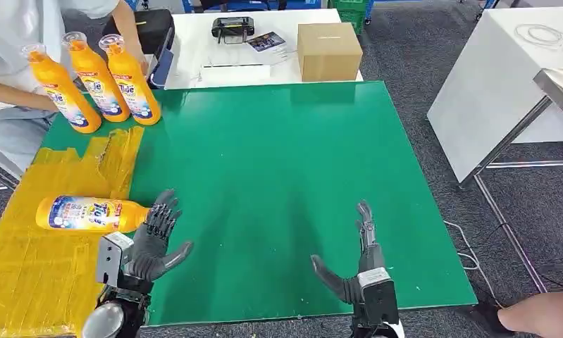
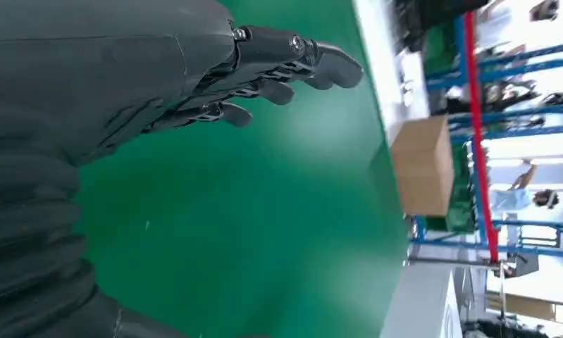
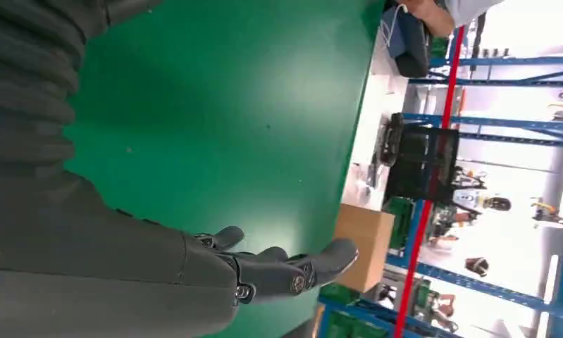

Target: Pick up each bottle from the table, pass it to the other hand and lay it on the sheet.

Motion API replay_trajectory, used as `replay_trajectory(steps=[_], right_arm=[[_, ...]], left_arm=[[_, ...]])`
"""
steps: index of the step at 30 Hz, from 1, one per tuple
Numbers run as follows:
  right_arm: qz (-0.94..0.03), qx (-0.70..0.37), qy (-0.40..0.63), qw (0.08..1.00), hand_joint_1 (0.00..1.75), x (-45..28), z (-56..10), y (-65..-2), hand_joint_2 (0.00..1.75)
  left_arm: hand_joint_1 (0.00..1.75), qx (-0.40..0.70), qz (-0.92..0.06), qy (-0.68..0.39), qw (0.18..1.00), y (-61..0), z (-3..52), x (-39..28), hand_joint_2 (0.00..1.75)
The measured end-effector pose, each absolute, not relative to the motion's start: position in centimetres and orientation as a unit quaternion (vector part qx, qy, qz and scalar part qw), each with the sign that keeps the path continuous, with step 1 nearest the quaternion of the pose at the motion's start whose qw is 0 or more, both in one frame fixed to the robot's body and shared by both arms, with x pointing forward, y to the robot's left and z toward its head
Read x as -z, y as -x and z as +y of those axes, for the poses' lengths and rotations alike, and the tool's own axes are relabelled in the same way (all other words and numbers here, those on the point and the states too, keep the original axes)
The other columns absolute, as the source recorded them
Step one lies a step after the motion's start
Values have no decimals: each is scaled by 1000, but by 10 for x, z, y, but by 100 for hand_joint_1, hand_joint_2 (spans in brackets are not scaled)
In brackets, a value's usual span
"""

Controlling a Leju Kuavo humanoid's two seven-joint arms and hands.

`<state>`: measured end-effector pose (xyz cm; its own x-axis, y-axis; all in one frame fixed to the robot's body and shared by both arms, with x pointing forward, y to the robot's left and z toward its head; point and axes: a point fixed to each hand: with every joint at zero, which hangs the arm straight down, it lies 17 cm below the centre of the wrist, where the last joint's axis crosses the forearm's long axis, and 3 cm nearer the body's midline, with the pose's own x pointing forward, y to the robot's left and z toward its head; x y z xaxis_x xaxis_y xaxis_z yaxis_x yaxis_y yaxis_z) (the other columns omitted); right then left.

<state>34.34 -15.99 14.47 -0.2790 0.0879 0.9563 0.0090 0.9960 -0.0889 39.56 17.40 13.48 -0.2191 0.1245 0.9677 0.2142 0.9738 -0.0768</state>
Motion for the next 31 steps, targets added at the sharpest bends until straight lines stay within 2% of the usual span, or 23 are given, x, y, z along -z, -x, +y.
replay_trajectory(steps=[12,31], right_arm=[[-803,-32,50,593,0,-147,-162,-342,175],[-809,-43,41,585,0,-150,-152,-339,175]], left_arm=[[0,27,-767,151,623,-387,150,-131,175],[0,70,-796,125,588,-379,127,-148,175]])
